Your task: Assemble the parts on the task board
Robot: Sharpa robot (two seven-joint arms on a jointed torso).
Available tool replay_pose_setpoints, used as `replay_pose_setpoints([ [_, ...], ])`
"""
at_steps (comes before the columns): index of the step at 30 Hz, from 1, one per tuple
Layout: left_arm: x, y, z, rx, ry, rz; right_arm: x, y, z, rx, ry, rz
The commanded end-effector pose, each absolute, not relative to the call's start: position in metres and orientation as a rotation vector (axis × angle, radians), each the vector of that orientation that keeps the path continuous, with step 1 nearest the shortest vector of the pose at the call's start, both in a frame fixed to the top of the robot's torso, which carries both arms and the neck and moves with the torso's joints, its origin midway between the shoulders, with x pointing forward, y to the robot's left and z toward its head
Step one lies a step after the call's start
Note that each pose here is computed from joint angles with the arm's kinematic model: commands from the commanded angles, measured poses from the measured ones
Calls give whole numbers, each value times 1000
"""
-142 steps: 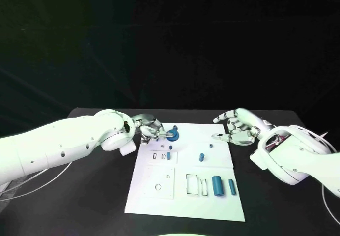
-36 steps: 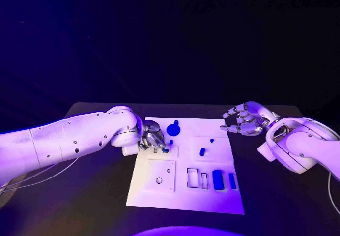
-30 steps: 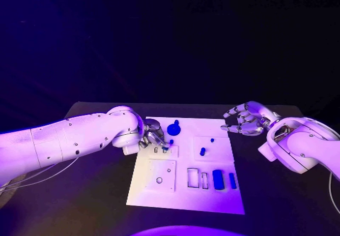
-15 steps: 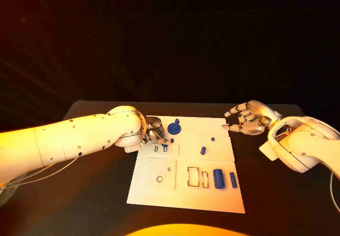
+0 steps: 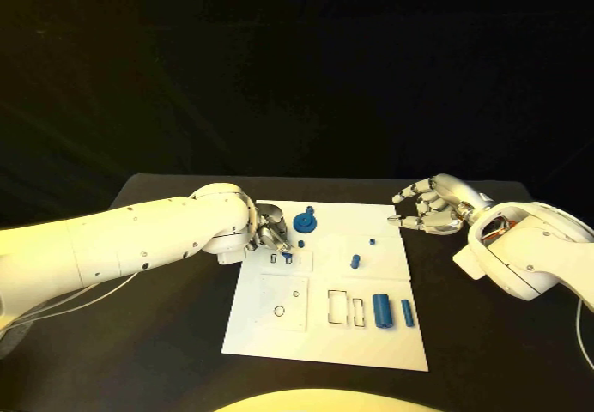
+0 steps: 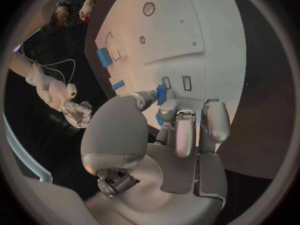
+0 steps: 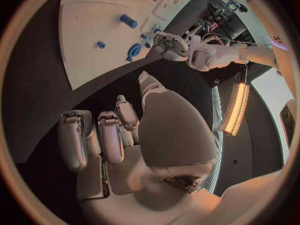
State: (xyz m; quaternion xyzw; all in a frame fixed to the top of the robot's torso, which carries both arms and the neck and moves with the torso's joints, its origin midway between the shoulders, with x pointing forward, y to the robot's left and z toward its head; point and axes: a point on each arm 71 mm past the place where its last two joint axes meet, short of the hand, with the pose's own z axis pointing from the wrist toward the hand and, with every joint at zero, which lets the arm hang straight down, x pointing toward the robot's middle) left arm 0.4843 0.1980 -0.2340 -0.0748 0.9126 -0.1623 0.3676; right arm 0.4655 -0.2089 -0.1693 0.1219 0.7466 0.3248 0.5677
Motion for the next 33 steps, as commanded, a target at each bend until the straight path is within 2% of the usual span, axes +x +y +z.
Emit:
replay_pose_setpoints([
  [1,484,197,-236,-177,2362,-412,465,-207,-170,268,1763,769],
  [33,481,192,-244,-105,2413,-380,465,-206,-171,264,1772,769],
])
